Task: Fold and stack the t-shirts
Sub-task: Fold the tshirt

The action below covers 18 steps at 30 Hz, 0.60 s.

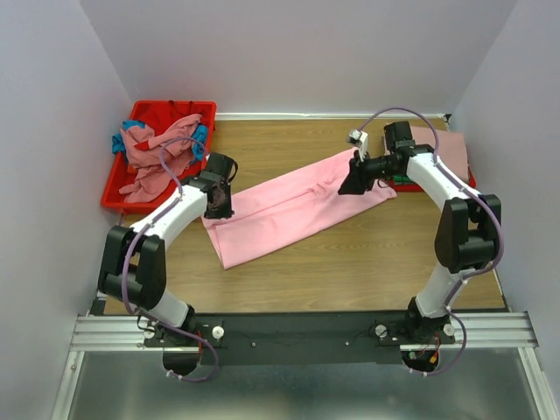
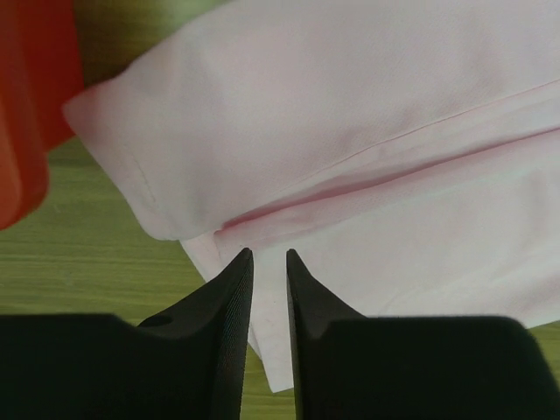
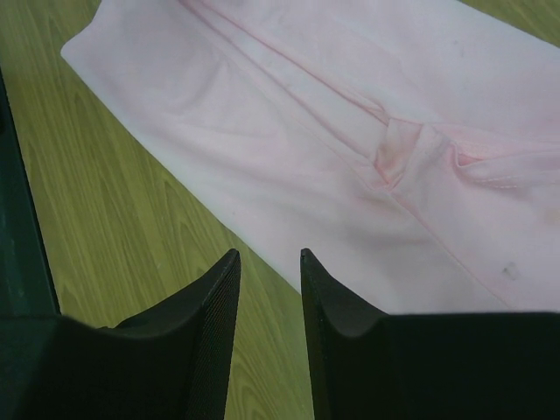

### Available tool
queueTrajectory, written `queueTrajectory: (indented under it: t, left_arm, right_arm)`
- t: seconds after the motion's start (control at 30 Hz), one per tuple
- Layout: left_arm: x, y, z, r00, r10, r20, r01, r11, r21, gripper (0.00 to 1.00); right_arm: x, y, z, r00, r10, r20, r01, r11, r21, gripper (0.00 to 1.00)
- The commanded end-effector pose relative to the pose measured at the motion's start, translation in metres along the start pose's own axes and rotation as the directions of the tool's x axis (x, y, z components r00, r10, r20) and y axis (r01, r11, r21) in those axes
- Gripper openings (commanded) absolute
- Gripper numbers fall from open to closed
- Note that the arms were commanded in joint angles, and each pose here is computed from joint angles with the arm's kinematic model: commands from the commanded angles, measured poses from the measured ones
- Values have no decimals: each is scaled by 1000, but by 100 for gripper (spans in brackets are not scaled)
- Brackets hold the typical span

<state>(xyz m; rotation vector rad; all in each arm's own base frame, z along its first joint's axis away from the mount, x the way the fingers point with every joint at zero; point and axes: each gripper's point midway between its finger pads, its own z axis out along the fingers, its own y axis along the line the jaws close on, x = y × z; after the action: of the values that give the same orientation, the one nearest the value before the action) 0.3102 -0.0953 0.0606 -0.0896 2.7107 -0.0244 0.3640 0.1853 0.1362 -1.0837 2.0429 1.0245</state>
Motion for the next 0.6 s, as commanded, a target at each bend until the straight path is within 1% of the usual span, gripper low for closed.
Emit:
queueTrajectory:
  t: [0.0,0.13,0.17,0.2,0.23,0.3,0.33,0.37,0.4,0.43,0.47,0.5,0.57]
  left_arm:
    - [-41,3,-42,988,19,156,-18,1000,-4,32]
    - [-70,-5,-77,954,29,298,-48,997,56,40]
    - [-74,-5,-83,947,28,319,-50,997,61,42]
    - [-81,-3,-90,936,24,351,-45,998,51,44]
    - [-85,-1,-96,927,20,375,-39,998,45,45]
    - [-98,2,-119,892,4,452,-27,999,46,48]
    - [-103,9,-135,865,-11,502,-7,999,35,50]
    - [-108,11,-144,845,-21,535,1,999,37,52]
    - [-110,15,-151,829,-28,558,14,999,30,59]
    - [-111,17,-165,807,-48,589,25,999,46,63]
    - [-112,16,-172,797,-63,601,31,997,64,67]
    - [-113,15,-179,788,-90,609,42,995,92,71]
    - [-115,8,-200,763,-129,633,25,985,171,71]
  right_arm:
    - [-4,3,-15,1000,-10,22,10,1000,23,41]
    - [-3,5,-20,999,-30,15,29,998,50,43]
    - [-2,5,-21,999,-30,15,30,998,51,43]
    - [0,8,-21,999,-31,16,31,999,45,47]
    - [2,8,-20,999,-33,13,33,999,41,48]
    - [3,17,-19,999,-47,27,46,999,12,52]
    - [1,22,-18,998,-57,42,57,998,-11,52]
    - [1,30,-14,997,-69,37,70,997,-32,54]
    - [4,36,-8,995,-101,23,102,994,-45,58]
    - [6,42,-2,991,-133,2,133,990,-49,61]
    - [7,50,5,984,-179,-21,178,983,-55,63]
    - [8,70,24,961,-272,-53,266,958,-104,66]
    - [16,85,42,922,-368,-119,353,927,-125,70]
